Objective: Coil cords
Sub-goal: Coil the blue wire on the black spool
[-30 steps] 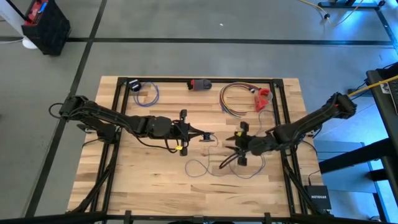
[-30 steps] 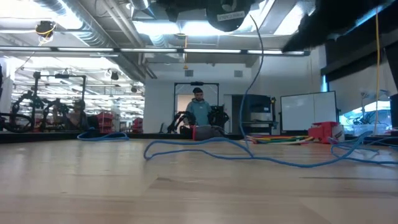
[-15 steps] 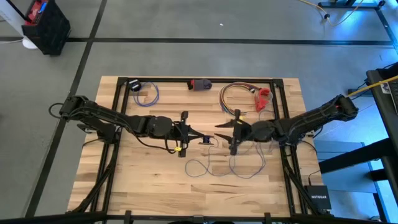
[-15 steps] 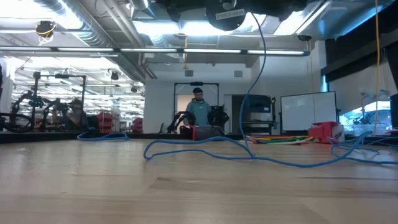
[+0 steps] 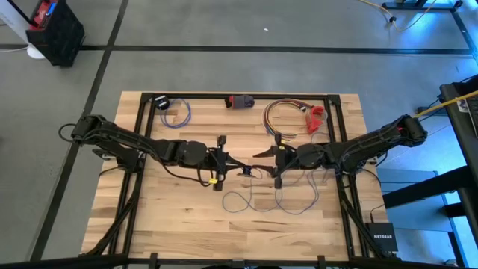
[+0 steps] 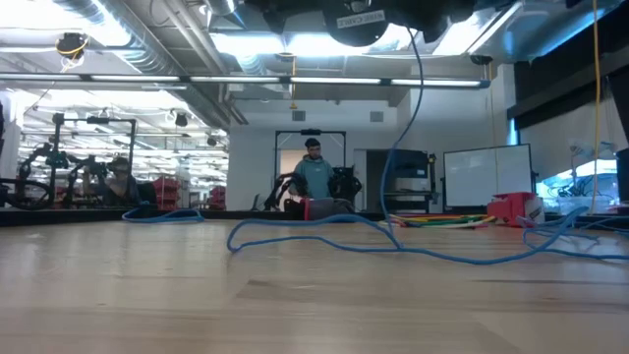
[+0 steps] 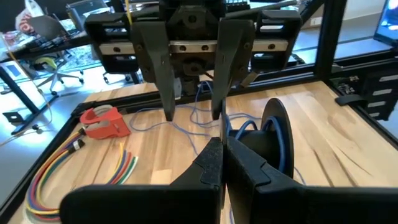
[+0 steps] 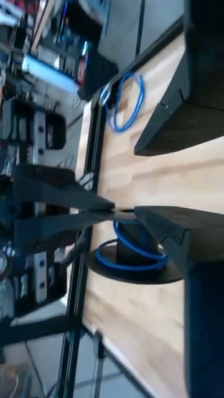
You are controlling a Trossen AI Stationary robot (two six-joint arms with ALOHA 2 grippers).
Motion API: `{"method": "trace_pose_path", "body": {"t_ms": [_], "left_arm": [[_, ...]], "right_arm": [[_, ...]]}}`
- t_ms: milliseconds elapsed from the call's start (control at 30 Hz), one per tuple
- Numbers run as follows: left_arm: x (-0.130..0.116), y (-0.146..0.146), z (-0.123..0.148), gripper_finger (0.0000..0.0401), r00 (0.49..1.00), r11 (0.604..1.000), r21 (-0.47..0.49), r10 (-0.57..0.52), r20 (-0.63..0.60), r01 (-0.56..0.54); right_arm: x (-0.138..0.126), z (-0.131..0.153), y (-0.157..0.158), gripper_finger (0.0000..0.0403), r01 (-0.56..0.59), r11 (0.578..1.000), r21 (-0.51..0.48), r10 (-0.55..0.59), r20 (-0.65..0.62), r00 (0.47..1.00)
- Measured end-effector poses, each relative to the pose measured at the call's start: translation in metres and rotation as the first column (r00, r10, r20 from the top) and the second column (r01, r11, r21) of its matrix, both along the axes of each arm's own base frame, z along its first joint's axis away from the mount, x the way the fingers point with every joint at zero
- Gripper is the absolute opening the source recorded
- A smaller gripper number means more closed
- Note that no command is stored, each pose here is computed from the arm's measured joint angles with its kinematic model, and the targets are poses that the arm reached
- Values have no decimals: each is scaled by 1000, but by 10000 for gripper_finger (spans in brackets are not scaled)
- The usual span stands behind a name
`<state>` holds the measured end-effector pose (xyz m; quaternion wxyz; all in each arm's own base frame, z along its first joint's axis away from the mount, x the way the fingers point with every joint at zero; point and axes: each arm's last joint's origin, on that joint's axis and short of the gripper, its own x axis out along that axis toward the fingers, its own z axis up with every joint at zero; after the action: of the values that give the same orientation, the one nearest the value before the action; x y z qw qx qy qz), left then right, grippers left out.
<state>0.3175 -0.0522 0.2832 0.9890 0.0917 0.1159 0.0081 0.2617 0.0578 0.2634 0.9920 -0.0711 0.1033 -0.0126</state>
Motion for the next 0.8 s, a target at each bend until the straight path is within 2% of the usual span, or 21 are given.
{"method": "trace_pose_path", "body": {"t_ms": [167,333,633,800], "left_arm": [[0,0,0,0,1000,1000,1,7,2,-7],[0,0,0,0,1000,1000,2,9,2,-9],[0,0,1,0,1000,1000,0,8,9,-8],[0,0,1,0,1000,1000,0,8,9,-8]], "right_arm": [[-7,8,-2,147,21,1000,-19,-21,17,1000],[-9,11,-1,147,-47,999,2,47,33,998],[1,-1,2,145,-56,998,12,56,-2,998],[2,-2,0,111,-57,998,-24,57,-3,998]]}}
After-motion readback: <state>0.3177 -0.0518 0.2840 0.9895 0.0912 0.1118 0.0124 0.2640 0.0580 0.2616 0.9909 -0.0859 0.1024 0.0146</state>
